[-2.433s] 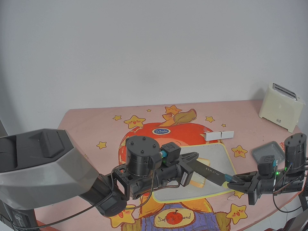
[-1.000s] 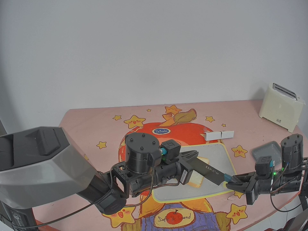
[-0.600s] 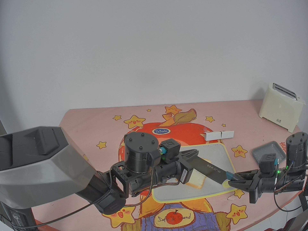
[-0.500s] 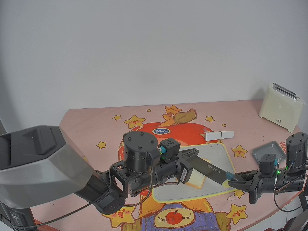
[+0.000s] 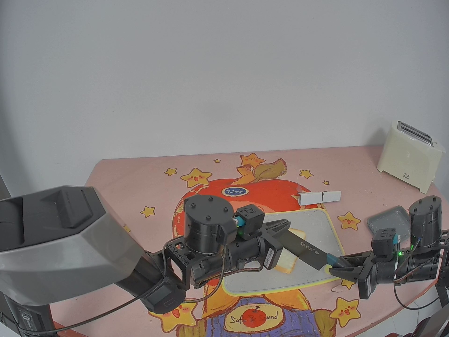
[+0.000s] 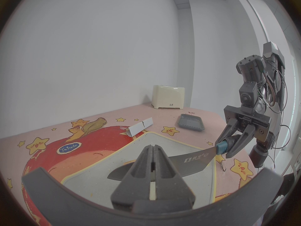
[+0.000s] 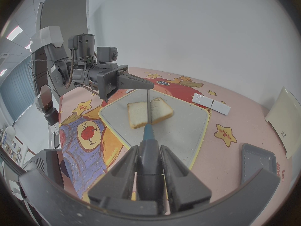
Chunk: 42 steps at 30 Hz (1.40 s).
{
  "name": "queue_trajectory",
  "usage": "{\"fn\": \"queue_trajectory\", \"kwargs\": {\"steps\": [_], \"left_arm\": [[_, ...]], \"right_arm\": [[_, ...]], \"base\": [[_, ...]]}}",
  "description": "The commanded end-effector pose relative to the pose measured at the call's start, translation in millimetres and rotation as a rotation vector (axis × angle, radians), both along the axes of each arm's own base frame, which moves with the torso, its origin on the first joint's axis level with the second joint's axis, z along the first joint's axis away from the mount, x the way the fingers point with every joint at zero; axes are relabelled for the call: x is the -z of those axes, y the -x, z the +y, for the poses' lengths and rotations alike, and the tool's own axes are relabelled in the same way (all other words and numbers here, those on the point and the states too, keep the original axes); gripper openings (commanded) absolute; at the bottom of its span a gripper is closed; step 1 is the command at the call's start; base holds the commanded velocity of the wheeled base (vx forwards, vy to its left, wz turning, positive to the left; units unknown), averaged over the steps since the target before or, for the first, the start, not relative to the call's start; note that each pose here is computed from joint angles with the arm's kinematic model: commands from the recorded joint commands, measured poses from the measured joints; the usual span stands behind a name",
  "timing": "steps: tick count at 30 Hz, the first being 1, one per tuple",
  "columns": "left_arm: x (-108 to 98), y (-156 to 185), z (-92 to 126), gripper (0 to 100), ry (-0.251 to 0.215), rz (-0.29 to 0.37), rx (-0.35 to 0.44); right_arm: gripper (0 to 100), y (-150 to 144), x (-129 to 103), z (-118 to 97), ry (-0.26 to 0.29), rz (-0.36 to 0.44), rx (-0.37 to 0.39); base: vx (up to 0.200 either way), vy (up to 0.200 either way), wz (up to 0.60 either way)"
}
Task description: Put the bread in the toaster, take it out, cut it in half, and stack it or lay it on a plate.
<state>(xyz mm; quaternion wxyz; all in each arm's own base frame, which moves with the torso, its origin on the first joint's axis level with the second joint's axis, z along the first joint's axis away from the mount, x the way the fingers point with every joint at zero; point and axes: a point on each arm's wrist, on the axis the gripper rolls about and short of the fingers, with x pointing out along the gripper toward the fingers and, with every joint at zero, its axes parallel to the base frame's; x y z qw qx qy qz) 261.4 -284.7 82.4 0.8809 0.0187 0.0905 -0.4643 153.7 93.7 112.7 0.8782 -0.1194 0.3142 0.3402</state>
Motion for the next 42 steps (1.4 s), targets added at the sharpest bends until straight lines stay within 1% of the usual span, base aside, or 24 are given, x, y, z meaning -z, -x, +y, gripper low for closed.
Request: {"fn": "queue_trajectory", "kwargs": {"steps": [1, 3, 5, 7, 11, 15, 19, 22, 26, 32, 38, 42], "left_arm": [[2.5, 0.0, -0.1, 0, -0.006, 0.006, 0.0], [2.5, 0.0, -0.1, 0, -0.006, 0.006, 0.0], [2.5, 0.0, -0.1, 0, -0.006, 0.006, 0.0], [2.5, 0.0, -0.1, 0, -0.006, 0.006, 0.0], [1.2, -0.7, -0.8, 0, -0.002, 0.002, 0.0], [-0.5, -1.3, -1.4, 0, 0.002, -0.001, 0.0], [0.3, -1.3, -1.3, 0, 0.0, 0.0, 0.0], [0.3, -1.3, -1.3, 0, 0.0, 0.0, 0.0], [1.2, -0.7, -0.8, 0, -0.002, 0.002, 0.0], [1.2, -0.7, -0.8, 0, -0.002, 0.002, 0.0], [0.7, -0.6, -0.7, 0, -0.002, 0.002, 0.0], [1.3, -0.6, -0.6, 0, -0.002, 0.002, 0.0]], "right_arm": [[0, 1.4, -3.1, -1.6, -0.008, -0.014, 0.003], [0, 4.4, -7.8, -3.3, -0.023, -0.033, 0.004], [0, 4.7, -7.8, -2.8, -0.022, -0.033, 0.002], [0, 4.7, -5.6, -2.3, -0.014, -0.024, -0.001], [0, 0.4, 5.1, 0.6, 0.015, 0.024, -0.003], [0, -0.8, 7.2, 1.3, 0.021, 0.033, -0.004], [0, -0.1, 2.2, -0.1, 0.006, 0.01, 0.0], [0, 4.9, -8.3, -3.8, -0.026, -0.036, 0.004], [0, 5.9, -11.2, -4.1, -0.035, -0.049, 0.002], [0, 3.5, -5.9, -3.0, -0.019, -0.024, 0.004], [0, -3.1, 6.6, 1.0, 0.018, 0.031, 0.003], [0, -3.4, 6.5, 2.2, 0.016, 0.033, -0.001]], "base": [[0.0, 0.0, 0.0], [0.0, 0.0, 0.0], [0.0, 0.0, 0.0], [0.0, 0.0, 0.0], [0.0, 0.0, 0.0], [0.0, 0.0, 0.0], [0.0, 0.0, 0.0], [0.0, 0.0, 0.0], [0.0, 0.0, 0.0], [0.0, 0.0, 0.0], [0.0, 0.0, 0.0], [0.0, 0.0, 0.0]]}}
